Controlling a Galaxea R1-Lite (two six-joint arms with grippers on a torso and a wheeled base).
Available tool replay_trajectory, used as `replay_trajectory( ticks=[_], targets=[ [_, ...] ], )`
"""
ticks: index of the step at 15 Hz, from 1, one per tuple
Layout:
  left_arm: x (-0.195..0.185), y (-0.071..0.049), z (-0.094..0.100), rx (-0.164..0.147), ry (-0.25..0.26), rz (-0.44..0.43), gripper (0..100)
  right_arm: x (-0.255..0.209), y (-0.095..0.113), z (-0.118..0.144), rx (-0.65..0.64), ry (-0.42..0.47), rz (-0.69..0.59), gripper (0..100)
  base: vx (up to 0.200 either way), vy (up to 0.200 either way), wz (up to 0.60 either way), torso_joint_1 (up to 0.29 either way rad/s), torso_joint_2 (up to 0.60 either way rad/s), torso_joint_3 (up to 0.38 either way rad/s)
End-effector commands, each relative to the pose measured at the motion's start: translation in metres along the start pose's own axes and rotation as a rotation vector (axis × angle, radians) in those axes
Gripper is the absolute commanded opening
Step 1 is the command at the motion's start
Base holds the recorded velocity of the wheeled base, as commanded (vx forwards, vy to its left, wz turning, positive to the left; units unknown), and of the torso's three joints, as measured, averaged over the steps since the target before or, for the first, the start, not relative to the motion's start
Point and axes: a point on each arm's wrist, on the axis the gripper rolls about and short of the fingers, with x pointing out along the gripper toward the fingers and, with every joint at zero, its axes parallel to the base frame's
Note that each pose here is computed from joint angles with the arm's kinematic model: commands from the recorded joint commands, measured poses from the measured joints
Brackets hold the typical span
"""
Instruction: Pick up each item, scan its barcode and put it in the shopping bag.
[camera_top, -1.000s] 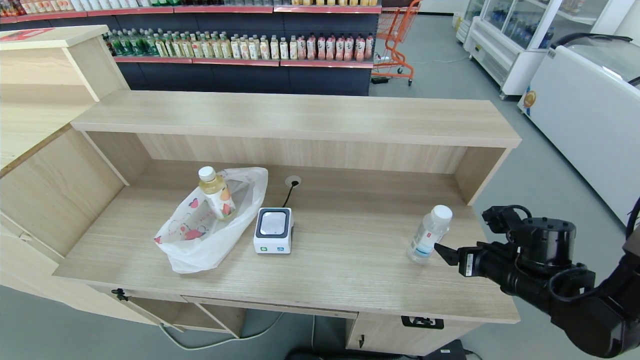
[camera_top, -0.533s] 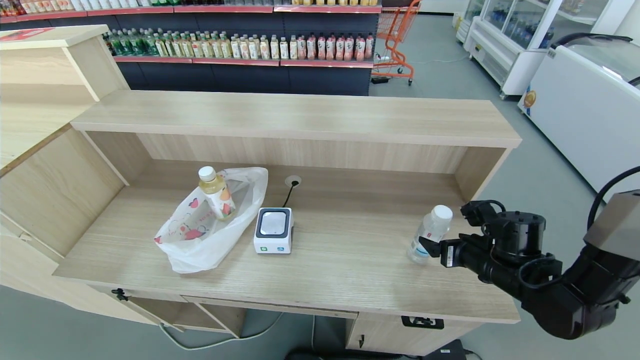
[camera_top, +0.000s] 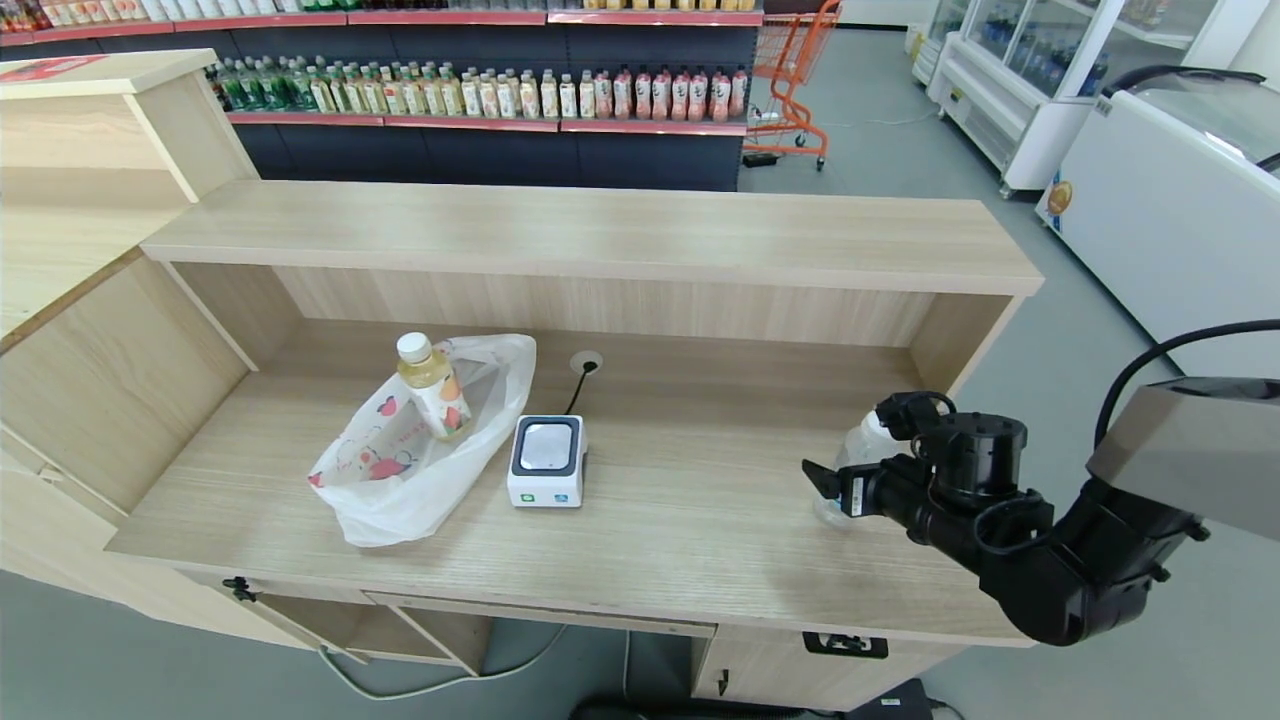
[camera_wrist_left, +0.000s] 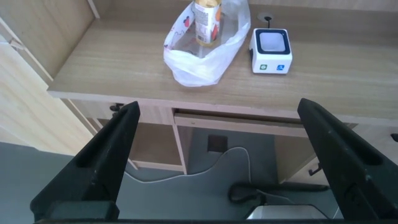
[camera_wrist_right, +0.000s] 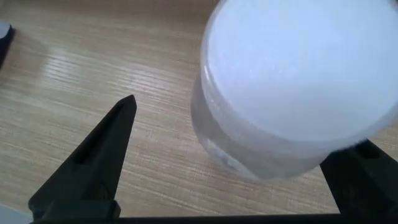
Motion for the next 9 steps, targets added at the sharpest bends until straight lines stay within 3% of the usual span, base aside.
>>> replay_trajectory(
  ticks=[1, 9],
  targets=[
    [0.000, 0.000, 0.000, 0.000, 0.001, 0.000, 100, 0.011, 0.000, -0.006, 0.000, 0.008, 0.001, 100, 0.000, 0.000, 0.00, 0.000, 0.00, 0.000],
    [0.000, 0.000, 0.000, 0.000, 0.001, 0.000, 100, 0.035, 0.004, -0.006, -0.008, -0.028, 0.035, 100, 0.000, 0.000, 0.00, 0.000, 0.00, 0.000]
  ],
)
